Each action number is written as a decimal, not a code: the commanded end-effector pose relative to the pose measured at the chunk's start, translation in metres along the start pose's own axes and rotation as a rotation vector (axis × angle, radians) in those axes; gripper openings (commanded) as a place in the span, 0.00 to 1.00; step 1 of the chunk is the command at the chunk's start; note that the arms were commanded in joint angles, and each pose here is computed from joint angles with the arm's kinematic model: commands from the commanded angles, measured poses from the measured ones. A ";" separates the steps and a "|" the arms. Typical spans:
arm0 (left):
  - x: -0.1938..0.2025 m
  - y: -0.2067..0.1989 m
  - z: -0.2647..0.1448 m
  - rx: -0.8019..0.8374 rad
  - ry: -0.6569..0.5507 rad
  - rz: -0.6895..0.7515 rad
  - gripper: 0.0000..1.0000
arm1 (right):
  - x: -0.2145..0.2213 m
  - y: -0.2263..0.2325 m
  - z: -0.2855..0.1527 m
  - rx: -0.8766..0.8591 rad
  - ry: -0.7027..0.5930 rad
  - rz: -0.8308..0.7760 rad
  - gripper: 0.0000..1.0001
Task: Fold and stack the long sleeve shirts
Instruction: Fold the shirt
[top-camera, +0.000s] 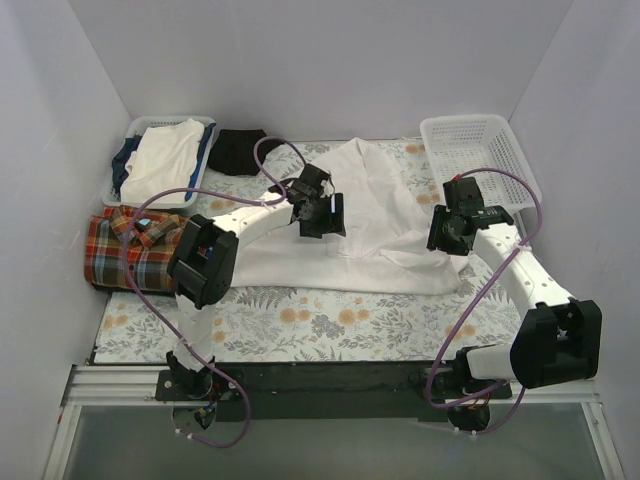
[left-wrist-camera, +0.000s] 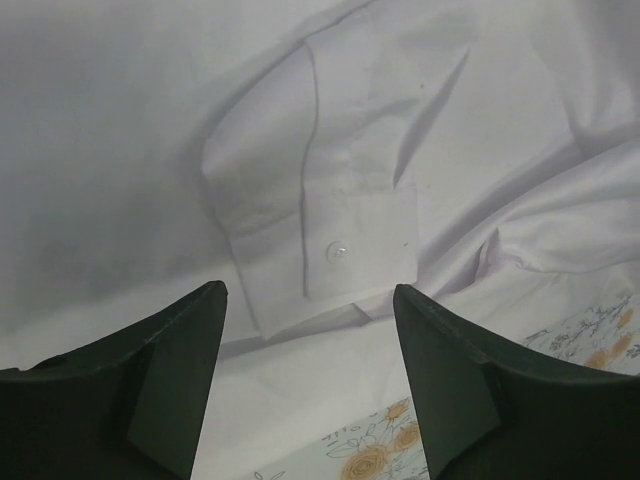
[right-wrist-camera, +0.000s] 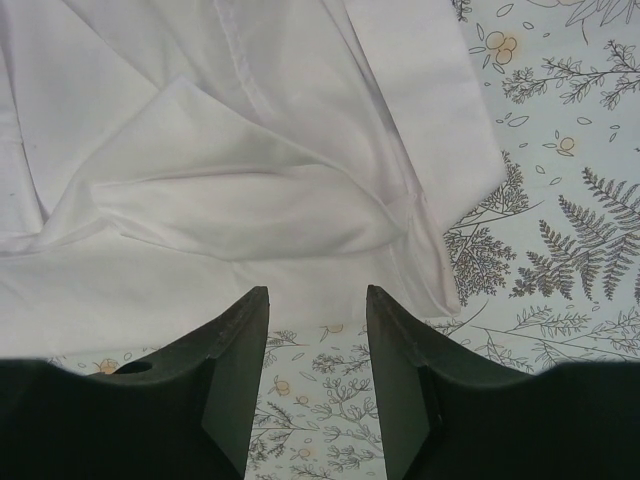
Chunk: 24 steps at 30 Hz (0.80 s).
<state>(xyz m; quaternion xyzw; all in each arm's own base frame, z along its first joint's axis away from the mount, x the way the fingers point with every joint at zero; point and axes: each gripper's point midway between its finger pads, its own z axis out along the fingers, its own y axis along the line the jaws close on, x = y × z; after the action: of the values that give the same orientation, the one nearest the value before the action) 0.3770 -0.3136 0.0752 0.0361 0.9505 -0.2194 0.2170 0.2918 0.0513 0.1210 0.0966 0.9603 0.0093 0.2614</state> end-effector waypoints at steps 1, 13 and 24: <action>-0.016 -0.035 -0.010 0.094 -0.028 0.031 0.66 | -0.009 0.003 -0.009 -0.017 -0.024 0.021 0.52; 0.020 -0.038 0.024 0.061 0.085 0.056 0.56 | -0.004 0.002 -0.004 -0.009 -0.007 0.026 0.51; 0.040 -0.019 0.046 -0.013 0.148 0.057 0.37 | 0.000 0.001 -0.001 -0.002 0.005 0.036 0.50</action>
<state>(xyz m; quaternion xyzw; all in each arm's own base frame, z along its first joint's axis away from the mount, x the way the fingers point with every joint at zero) 0.3588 -0.3544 0.0380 0.0744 0.9579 -0.2218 0.1665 0.2917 0.0524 0.1207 0.1065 0.9595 0.0124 0.2606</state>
